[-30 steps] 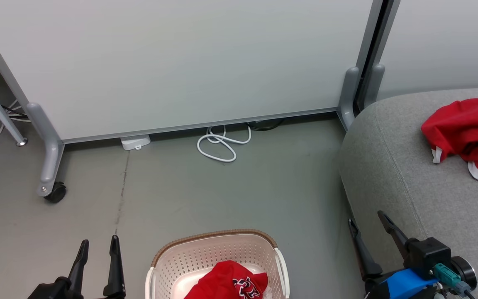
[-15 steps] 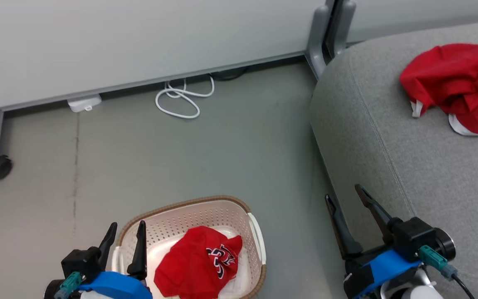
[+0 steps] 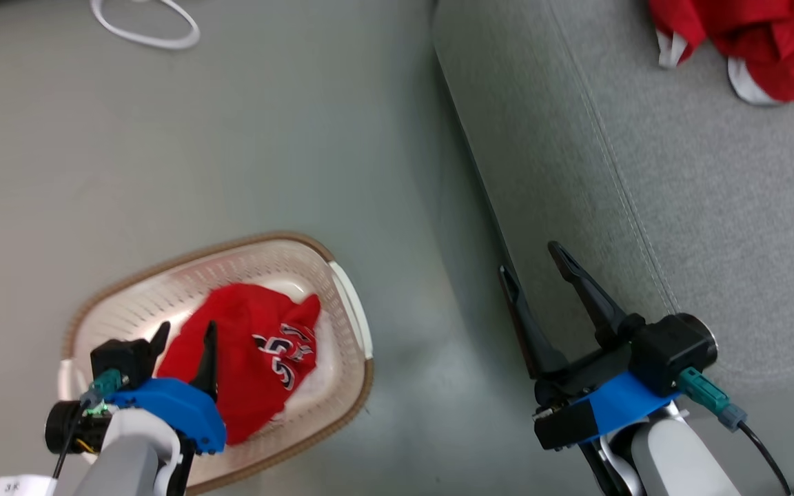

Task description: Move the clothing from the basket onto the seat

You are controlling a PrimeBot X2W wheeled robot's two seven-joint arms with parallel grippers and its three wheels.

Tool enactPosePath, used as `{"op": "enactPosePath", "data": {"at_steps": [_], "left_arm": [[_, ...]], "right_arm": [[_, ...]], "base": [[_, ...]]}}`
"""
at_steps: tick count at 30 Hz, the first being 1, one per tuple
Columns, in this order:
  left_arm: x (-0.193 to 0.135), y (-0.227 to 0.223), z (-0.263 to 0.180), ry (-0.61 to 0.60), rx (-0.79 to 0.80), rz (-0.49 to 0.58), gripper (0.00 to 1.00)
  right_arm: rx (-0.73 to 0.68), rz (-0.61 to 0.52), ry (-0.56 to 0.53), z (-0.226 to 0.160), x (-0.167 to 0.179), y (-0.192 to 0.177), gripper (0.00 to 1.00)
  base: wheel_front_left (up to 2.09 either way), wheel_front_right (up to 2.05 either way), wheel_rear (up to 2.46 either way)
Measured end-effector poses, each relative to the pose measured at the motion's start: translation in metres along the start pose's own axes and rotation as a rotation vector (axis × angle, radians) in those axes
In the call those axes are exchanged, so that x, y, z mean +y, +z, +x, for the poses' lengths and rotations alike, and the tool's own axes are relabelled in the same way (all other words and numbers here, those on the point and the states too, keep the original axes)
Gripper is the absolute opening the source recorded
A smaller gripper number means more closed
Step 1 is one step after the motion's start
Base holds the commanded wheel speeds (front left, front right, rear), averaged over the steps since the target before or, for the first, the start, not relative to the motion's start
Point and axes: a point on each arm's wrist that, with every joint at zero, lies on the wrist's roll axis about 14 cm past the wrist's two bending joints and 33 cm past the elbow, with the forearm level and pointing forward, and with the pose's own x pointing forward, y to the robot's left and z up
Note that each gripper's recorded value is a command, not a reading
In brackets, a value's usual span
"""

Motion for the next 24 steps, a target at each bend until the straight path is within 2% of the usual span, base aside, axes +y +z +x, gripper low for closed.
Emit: {"op": "enactPosePath", "data": {"at_steps": [8, 14, 17, 24], "left_arm": [[-0.013, -0.047, 0.054, -0.085, 0.146, -0.008, 1.0], [-0.038, -0.074, 0.08, -0.155, 0.23, -0.068, 1.0], [-0.042, -0.08, 0.087, -0.171, 0.255, -0.095, 1.0], [-0.028, -0.113, 0.081, -0.14, 0.426, -0.061, 1.0]], "right_arm": [[0.091, 0.0, -0.019, 0.019, -0.012, -0.041, 1.0], [0.169, 0.005, -0.02, 0.025, -0.015, -0.074, 1.0], [0.186, 0.014, -0.013, 0.028, -0.014, -0.083, 1.0], [0.197, 0.026, -0.011, 0.031, -0.014, -0.089, 1.0]], "base": [[0.0, 0.0, 0.0], [0.0, 0.0, 0.0], [0.0, 0.0, 0.0], [0.0, 0.0, 0.0]]}}
